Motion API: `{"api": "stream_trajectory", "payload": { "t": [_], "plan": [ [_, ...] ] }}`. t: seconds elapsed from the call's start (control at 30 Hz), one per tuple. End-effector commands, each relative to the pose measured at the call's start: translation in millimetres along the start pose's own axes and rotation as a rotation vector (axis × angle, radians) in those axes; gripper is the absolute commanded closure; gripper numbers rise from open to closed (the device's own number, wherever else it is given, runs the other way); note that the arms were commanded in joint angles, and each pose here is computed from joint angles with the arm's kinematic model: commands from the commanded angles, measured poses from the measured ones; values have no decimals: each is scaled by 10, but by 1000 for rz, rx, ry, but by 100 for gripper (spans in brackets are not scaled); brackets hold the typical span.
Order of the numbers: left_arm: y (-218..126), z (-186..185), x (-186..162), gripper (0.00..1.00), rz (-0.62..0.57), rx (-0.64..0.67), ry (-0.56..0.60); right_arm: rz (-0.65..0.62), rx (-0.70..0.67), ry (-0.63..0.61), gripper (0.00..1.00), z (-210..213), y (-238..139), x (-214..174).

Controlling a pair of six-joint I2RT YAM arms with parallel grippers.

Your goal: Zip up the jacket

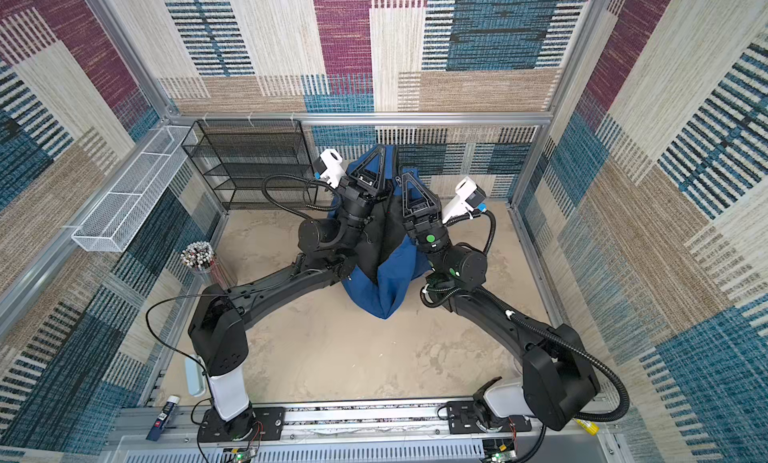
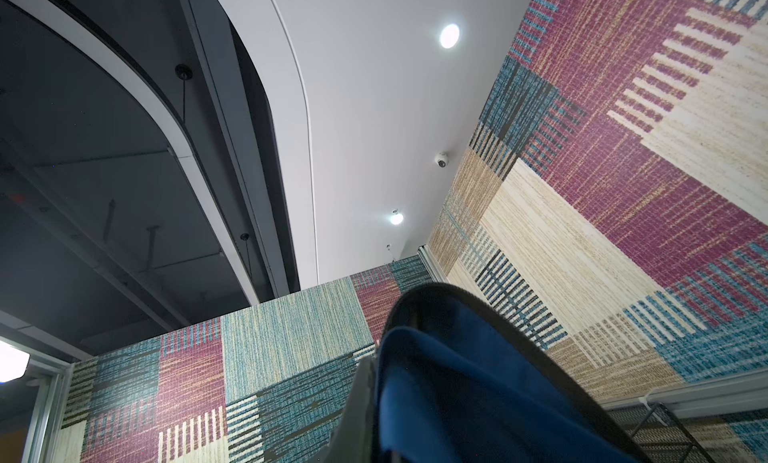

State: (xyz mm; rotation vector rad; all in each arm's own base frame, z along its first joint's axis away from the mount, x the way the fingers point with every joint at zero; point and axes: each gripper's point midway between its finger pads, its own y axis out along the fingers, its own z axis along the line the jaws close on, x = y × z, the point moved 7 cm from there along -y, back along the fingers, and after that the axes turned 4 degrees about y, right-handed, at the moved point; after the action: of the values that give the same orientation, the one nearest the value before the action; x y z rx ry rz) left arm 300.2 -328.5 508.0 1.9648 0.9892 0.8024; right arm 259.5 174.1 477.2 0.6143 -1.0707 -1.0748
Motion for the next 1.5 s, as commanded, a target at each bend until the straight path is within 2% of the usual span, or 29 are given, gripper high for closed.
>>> {"api": "stream_trajectory", "payload": {
  "t": [0.0,1.47],
  "plan": [
    [4,-116,41,100,-19,-54,-26,-221,342,-39,100,594,-117,375],
    [3,-111,47,100,-25,-52,-28,-211,382,-14,100,637,-154,384]
  ]
}}
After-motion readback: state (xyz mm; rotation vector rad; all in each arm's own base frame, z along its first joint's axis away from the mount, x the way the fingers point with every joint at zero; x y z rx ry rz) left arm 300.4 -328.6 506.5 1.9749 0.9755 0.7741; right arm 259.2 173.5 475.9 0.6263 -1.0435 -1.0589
